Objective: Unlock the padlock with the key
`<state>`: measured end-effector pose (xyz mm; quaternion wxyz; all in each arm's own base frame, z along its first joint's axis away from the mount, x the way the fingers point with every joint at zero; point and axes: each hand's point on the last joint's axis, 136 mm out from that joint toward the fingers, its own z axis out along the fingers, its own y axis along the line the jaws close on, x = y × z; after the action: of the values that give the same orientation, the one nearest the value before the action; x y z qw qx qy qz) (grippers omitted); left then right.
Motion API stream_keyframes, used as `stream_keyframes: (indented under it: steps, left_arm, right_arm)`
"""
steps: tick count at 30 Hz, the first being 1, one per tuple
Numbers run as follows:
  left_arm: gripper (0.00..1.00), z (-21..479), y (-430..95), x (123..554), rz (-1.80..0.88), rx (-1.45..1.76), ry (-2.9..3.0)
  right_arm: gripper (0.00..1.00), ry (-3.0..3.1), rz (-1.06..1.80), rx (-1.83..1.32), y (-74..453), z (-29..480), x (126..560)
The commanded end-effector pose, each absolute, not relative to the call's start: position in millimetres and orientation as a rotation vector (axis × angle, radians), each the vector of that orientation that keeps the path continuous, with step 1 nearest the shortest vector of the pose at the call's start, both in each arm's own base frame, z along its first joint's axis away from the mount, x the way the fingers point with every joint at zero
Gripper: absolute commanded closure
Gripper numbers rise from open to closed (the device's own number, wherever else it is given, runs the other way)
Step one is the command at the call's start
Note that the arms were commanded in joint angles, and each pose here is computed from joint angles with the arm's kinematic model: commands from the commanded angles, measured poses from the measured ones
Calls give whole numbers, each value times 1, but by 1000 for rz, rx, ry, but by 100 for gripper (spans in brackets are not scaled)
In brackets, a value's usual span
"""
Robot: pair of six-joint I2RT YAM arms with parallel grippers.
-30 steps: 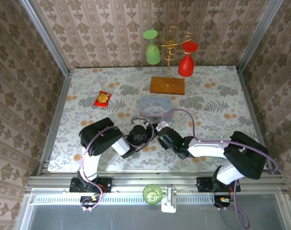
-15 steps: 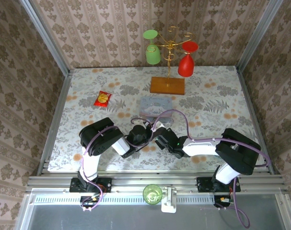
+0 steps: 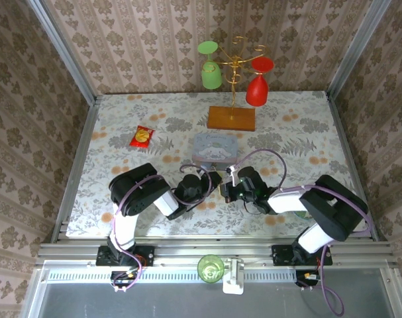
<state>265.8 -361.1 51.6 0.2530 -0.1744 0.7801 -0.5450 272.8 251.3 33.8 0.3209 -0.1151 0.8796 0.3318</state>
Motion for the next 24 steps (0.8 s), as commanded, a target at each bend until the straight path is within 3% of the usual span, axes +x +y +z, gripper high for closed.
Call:
stream_keyframes:
  steps: [1,7,14,20,24]
  left_arm:
    - [82,74,-361,255,-1562,-444,2077]
    - [77,68,-345,252,-1495,-437,2082]
    - [73,26,-311,240,-1317,-441,2178]
    - [73,35,-291,249,-1266,-415,2164]
    - [69,46,-302,252,-1181,-280,2200]
  right_arm:
    - [100,2325,1044,21,230,21,288]
    - [100,2315,1176,115,228,13,287]
    - [100,2318,1205,144,230,14,291]
    - [100,2351,1263,203,235,12,292]
    - [89,2414,1229,279,228,-1,290]
